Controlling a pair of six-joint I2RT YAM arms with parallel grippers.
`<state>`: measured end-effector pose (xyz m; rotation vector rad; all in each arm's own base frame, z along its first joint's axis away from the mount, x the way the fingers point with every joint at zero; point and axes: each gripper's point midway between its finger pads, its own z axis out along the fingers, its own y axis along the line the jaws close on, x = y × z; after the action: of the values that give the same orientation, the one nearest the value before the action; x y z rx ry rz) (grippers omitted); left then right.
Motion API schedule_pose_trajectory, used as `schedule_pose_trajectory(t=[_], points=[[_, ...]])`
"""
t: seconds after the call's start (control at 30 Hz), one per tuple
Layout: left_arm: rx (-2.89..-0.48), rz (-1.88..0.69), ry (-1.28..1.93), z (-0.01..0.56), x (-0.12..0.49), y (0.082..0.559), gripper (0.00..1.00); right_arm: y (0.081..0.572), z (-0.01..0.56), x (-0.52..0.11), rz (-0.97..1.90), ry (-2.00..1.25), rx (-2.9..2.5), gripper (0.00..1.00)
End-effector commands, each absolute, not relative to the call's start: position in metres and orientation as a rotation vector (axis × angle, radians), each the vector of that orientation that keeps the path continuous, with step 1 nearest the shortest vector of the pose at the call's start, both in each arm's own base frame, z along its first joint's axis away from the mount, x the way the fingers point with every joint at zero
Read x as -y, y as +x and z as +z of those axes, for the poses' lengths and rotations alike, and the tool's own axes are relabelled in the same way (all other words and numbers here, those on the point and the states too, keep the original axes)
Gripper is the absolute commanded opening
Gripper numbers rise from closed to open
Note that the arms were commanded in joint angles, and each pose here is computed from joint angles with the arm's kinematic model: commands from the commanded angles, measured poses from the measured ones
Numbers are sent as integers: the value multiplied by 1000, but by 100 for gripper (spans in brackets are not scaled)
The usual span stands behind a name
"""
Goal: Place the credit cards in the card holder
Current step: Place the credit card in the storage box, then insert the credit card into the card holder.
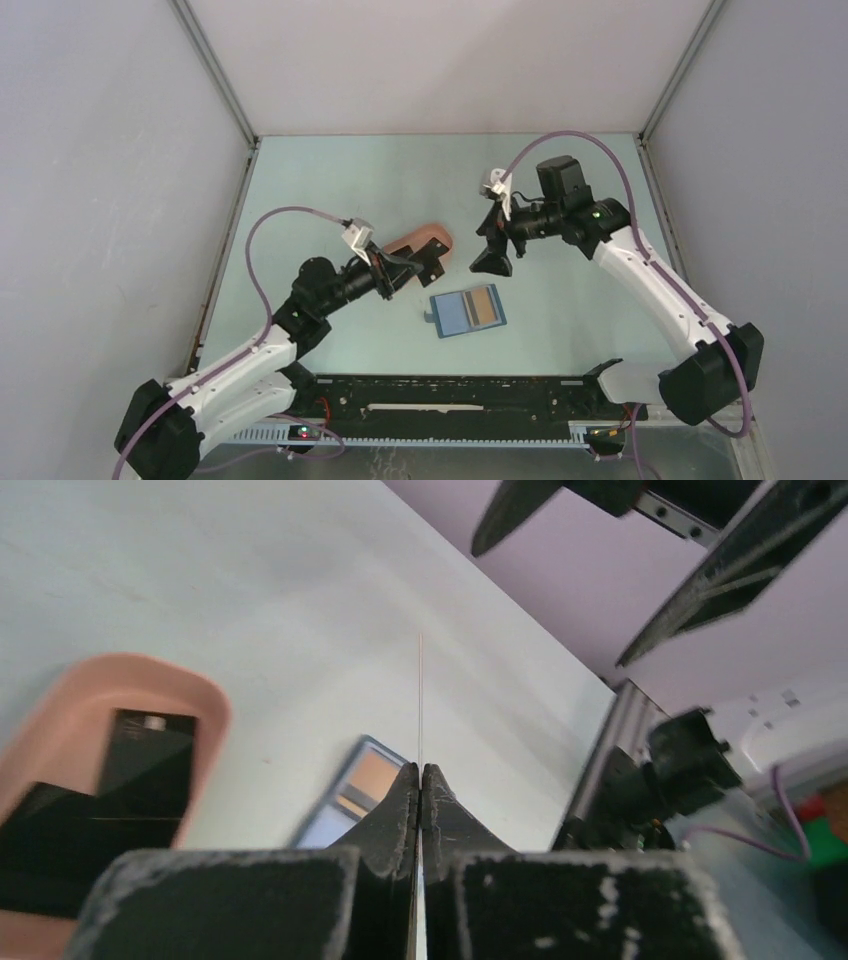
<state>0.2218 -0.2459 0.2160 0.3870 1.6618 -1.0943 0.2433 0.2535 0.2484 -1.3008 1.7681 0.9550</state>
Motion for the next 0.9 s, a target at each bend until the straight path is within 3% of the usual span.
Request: schedule_pose_trajectory(t=[0.0,0.2,0.43,0.67,0.87], points=[[-1571,-1235,445,214,264,192,0,214,230,-247,1181,-1330,-1740,100],[-1523,-1353,480,192,282,157,0,199,197,-240,1264,-1423,-1634,95],[-1512,-1383,467,175,304,155,0,186,160,-243,1520,-1422,-1610,76],[-1535,-1464,431,163,329,166,0,194,149,-246,1544,-1368,-1713,74],[-1531,-1484,432,165,334,167,0,193,140,-252,1550,-1374,-1764,65]])
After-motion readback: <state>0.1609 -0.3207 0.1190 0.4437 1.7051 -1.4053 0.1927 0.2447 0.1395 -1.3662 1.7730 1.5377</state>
